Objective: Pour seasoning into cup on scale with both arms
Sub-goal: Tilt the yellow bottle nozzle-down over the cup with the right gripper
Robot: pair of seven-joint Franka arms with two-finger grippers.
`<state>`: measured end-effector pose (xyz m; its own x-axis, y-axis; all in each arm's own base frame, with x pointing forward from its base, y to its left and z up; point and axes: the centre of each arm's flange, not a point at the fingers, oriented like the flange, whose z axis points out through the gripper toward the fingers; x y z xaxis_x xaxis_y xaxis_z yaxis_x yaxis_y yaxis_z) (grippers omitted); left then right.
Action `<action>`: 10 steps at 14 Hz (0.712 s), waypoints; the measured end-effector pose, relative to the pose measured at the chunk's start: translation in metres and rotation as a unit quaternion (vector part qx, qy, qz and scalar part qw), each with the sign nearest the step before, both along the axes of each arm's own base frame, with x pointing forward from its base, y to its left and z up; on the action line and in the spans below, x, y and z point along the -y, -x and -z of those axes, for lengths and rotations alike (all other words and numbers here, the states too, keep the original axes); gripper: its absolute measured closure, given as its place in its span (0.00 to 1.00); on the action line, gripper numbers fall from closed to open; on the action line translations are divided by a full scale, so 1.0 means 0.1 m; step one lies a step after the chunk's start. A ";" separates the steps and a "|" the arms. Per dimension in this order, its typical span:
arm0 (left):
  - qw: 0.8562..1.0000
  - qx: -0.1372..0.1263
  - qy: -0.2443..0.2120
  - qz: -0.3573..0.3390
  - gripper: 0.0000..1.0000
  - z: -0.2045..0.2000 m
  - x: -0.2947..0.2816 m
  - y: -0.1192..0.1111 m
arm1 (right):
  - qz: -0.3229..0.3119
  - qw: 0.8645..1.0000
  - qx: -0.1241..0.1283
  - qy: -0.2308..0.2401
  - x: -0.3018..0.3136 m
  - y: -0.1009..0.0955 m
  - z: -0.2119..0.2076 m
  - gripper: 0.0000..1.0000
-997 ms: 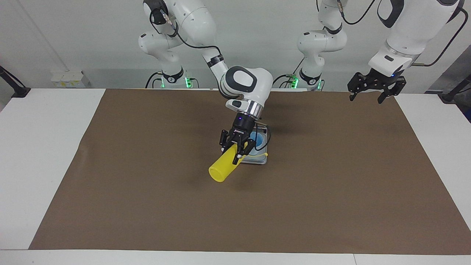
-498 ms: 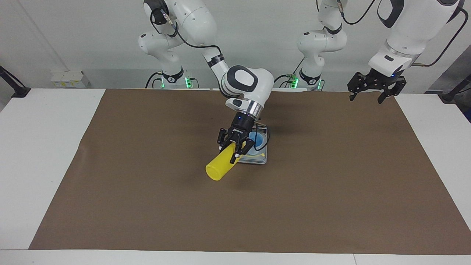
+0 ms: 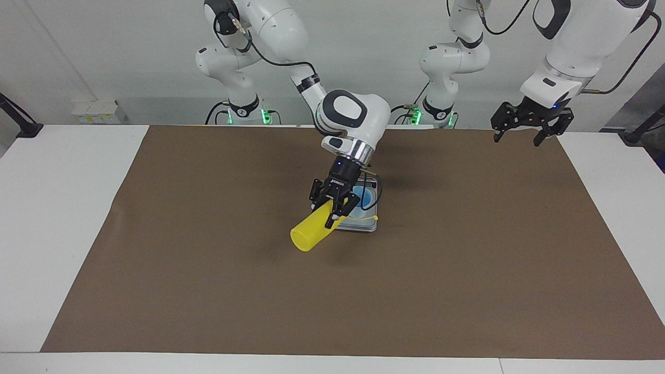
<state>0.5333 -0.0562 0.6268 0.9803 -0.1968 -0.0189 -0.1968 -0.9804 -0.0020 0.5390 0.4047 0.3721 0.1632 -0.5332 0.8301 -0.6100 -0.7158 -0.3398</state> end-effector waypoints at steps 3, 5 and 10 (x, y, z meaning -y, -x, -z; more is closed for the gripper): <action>1.000 0.000 0.000 0.000 0.00 0.00 0.00 0.00 | 0.002 1.000 -0.003 -0.005 -0.02 0.02 0.03 0.47; 1.000 0.000 0.000 0.000 0.00 0.00 0.00 0.00 | 0.003 1.000 -0.002 -0.006 -0.02 0.02 0.03 0.47; 1.000 0.000 0.000 0.000 0.00 0.00 0.00 0.00 | 0.023 0.999 -0.012 -0.028 0.01 -0.01 0.01 0.47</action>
<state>0.5333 -0.0560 0.6268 0.9803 -0.1966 -0.0189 -0.1966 -0.9805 -0.0020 0.5400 0.4033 0.3709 0.1580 -0.5857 0.7950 -0.6502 -0.6676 -0.3626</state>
